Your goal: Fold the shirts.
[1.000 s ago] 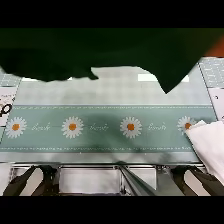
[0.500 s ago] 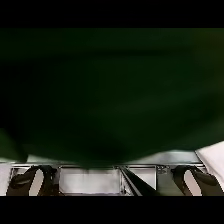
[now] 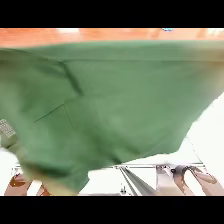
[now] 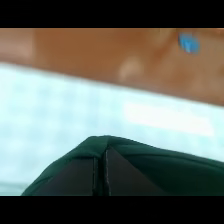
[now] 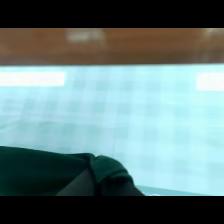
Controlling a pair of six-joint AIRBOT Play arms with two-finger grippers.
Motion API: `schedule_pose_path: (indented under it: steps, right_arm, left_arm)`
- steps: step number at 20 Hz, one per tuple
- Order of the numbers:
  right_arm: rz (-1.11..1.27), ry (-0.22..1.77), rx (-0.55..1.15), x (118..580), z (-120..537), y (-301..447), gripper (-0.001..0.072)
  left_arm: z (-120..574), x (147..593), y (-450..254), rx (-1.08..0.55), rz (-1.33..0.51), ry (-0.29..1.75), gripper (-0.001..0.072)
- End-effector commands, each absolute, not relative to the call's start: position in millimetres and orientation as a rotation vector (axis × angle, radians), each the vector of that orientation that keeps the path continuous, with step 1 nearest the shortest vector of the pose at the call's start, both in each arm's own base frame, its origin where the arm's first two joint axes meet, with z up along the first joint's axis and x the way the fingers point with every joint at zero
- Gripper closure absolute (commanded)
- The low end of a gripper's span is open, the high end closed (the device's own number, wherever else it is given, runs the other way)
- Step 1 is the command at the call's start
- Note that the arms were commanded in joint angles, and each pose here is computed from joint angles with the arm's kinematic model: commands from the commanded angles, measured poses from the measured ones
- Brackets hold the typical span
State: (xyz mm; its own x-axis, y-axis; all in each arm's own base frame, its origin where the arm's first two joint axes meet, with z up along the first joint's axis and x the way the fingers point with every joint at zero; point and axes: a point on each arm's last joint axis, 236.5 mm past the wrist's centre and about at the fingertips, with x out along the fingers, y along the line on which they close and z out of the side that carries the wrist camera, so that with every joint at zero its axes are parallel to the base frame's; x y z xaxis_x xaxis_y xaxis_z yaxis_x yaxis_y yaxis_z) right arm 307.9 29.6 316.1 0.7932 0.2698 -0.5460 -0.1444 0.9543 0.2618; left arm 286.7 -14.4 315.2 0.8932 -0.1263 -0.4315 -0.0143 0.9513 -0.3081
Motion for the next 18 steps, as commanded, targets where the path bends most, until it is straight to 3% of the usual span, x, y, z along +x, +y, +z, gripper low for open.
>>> schedule_pose_path:
  steps: [1,6,11,15,18]
  right_arm:
    - [0.322,0.778,0.337,374,236,34,0.069]
    - [0.328,0.891,0.518,487,111,14,0.069]
    - [0.365,0.872,0.667,574,43,11,0.0691]
    - [0.314,0.954,0.665,589,1,6,0.069]
    - [0.312,0.984,0.68,581,-1,-2,0.069]
  left_arm:
    - [217,365,-25,-0.477,-0.122,0.624,0.0683]
    - [99,483,-13,-0.577,-0.049,0.733,0.0683]
    - [16,563,-25,-0.64,-0.056,0.852,0.0683]
    - [-1,579,-46,-0.793,-0.108,0.919,0.0683]
    - [3,563,-50,-0.794,-0.142,0.983,0.0683]
